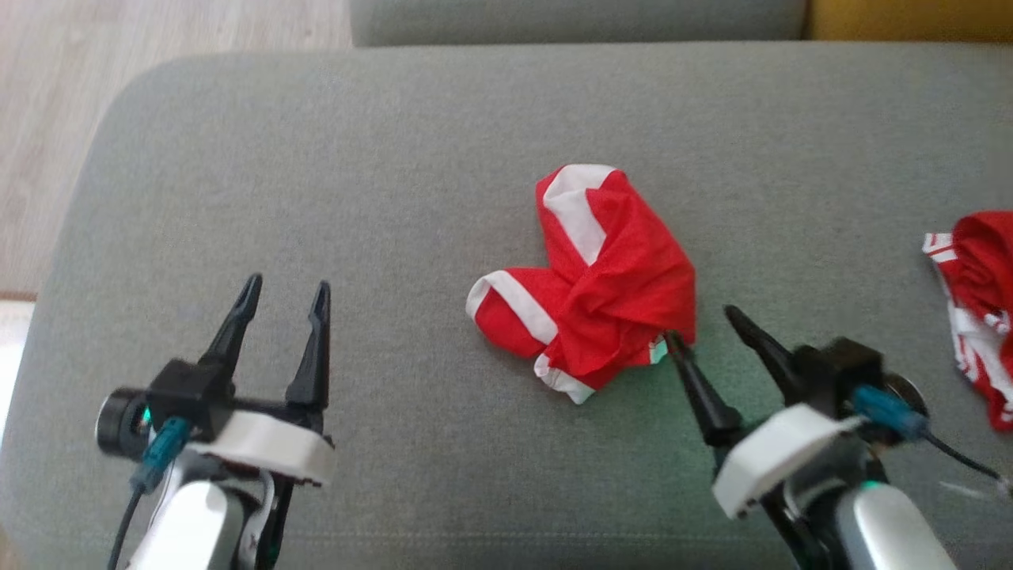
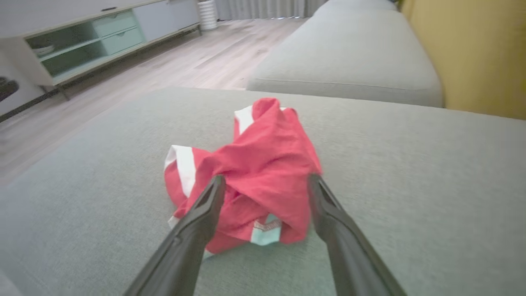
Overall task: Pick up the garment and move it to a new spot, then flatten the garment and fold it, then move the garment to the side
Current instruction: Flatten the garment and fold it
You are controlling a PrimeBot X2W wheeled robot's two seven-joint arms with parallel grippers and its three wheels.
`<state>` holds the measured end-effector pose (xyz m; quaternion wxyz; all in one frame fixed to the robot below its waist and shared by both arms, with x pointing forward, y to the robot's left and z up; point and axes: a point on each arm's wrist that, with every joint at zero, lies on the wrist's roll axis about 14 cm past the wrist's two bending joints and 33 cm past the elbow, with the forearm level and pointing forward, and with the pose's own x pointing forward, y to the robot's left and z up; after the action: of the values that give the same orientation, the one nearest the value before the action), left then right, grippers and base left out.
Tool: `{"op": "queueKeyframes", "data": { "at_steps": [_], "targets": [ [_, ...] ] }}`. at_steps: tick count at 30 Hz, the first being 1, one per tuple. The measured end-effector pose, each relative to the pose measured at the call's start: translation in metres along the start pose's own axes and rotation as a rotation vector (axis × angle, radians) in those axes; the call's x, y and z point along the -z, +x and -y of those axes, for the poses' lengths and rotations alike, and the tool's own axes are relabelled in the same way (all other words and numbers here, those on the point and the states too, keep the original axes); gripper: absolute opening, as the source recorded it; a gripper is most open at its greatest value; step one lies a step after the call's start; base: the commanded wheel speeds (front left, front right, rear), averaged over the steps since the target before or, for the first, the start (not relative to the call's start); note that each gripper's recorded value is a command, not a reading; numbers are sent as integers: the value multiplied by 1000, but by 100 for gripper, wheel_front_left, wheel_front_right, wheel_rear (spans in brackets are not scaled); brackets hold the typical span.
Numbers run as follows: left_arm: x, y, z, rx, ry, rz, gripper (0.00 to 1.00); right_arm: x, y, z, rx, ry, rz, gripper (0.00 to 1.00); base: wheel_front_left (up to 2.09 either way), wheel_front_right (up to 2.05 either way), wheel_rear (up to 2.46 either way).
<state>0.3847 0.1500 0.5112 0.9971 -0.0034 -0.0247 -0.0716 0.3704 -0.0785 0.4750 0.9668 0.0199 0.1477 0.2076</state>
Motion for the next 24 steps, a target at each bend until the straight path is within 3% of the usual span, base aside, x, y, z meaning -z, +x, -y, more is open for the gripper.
{"op": "queueKeyframes", "data": {
  "at_steps": [7, 16, 17, 18, 19, 24],
  "targets": [
    [9, 13, -6, -9, -2, -13, 100, 17, 37, -23, -139, -119, -96, 100, 0, 0, 0],
    [14, 25, -6, 2, 1, -13, 100, 47, 56, -13, -156, -211, -232, 100, 0, 0, 0],
    [15, 25, -6, 1, 1, -15, 100, 50, 55, -11, -155, -214, -243, 93, 0, 0, 0],
    [16, 25, -6, 1, 0, -18, 100, 53, 55, -9, -152, -217, -253, 38, 0, 0, 0],
    [16, 25, -6, 1, 0, -19, 100, 54, 55, -8, -149, -218, -257, 0, 0, 0, 0],
    [17, 27, -4, 6, -2, -18, 100, 46, 57, 3, -116, -195, -218, 0, 0, 0, 0]
  ]
}}
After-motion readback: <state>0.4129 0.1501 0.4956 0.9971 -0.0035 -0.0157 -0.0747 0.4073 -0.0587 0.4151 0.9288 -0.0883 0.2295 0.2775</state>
